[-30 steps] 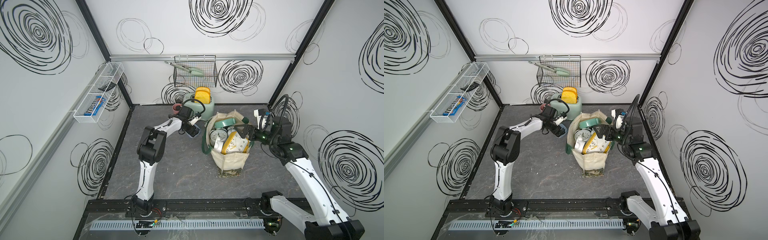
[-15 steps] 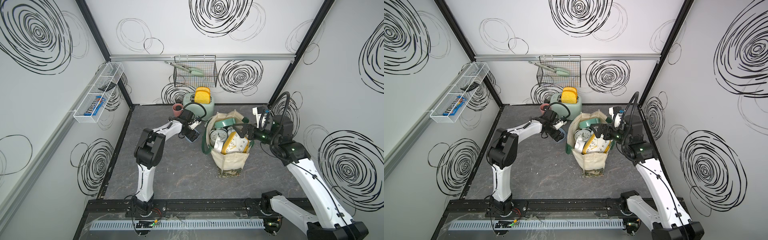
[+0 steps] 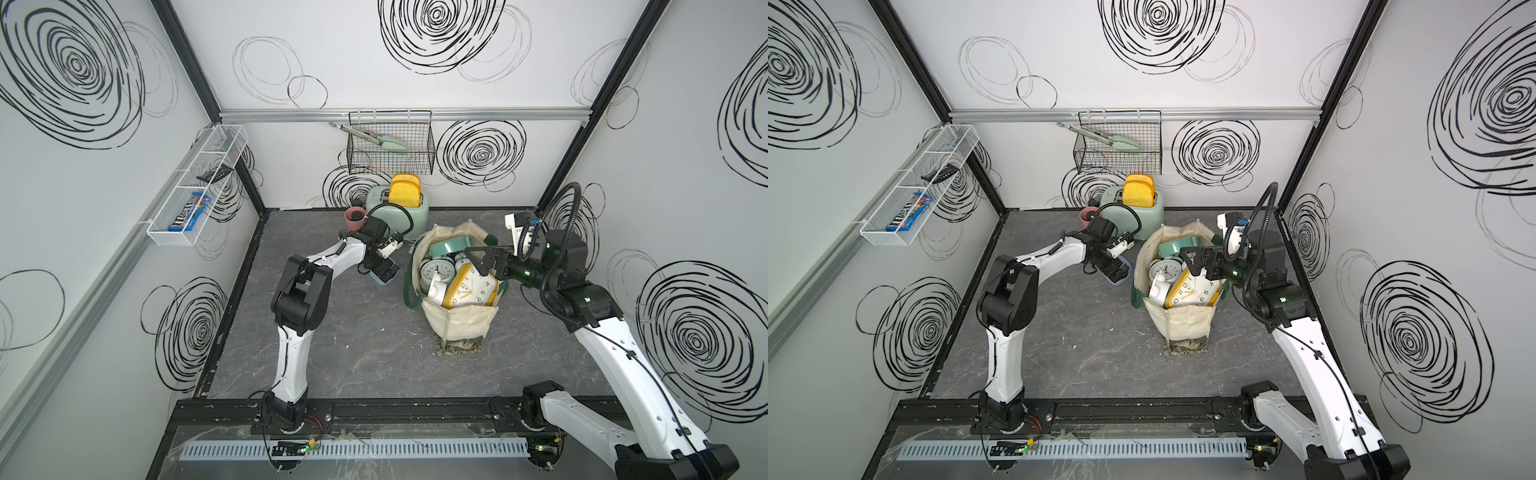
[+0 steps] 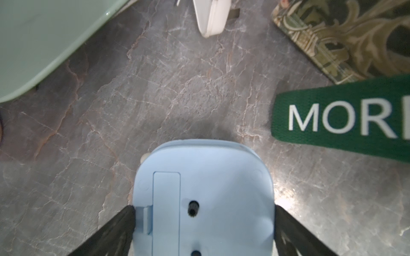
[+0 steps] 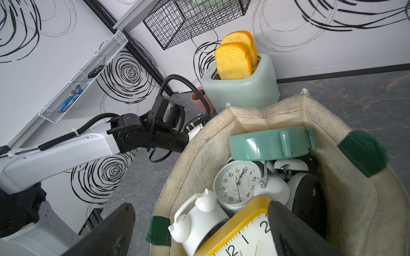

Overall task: Put the alarm clock into the canvas bag
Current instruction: Pick up the alarm from the center of the board.

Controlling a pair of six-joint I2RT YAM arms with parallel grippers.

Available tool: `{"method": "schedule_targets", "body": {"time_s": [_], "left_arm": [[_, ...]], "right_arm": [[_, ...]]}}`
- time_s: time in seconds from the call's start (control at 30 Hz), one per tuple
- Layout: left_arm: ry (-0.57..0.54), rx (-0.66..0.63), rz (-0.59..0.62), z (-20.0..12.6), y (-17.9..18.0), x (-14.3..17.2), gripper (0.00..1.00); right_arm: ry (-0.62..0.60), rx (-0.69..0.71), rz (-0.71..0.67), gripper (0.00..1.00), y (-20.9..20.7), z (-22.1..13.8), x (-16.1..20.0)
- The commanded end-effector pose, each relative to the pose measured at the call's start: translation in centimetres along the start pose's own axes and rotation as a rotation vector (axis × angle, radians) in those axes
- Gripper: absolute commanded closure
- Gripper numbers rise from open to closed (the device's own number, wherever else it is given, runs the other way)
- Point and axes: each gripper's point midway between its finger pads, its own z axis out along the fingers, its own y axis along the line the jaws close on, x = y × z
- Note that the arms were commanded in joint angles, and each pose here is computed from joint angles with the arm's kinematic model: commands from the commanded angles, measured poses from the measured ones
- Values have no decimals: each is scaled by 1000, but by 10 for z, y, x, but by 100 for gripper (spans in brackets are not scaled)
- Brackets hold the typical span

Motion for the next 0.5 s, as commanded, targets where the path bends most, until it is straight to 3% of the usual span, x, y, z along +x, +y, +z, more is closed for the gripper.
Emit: {"method": "schedule_targets", "body": {"time_s": [0.0, 0.23, 0.47], "left_arm": [[199, 109, -48, 28, -26, 57, 4], [152, 54, -35, 17, -28, 43, 0], [62, 15, -98, -7, -30, 27, 9]], "right_arm": [[-39, -12, -38, 3, 9, -8, -12], [-48, -11, -40, 3, 9, -8, -13], [-59, -14, -47, 3, 11, -10, -17]]}}
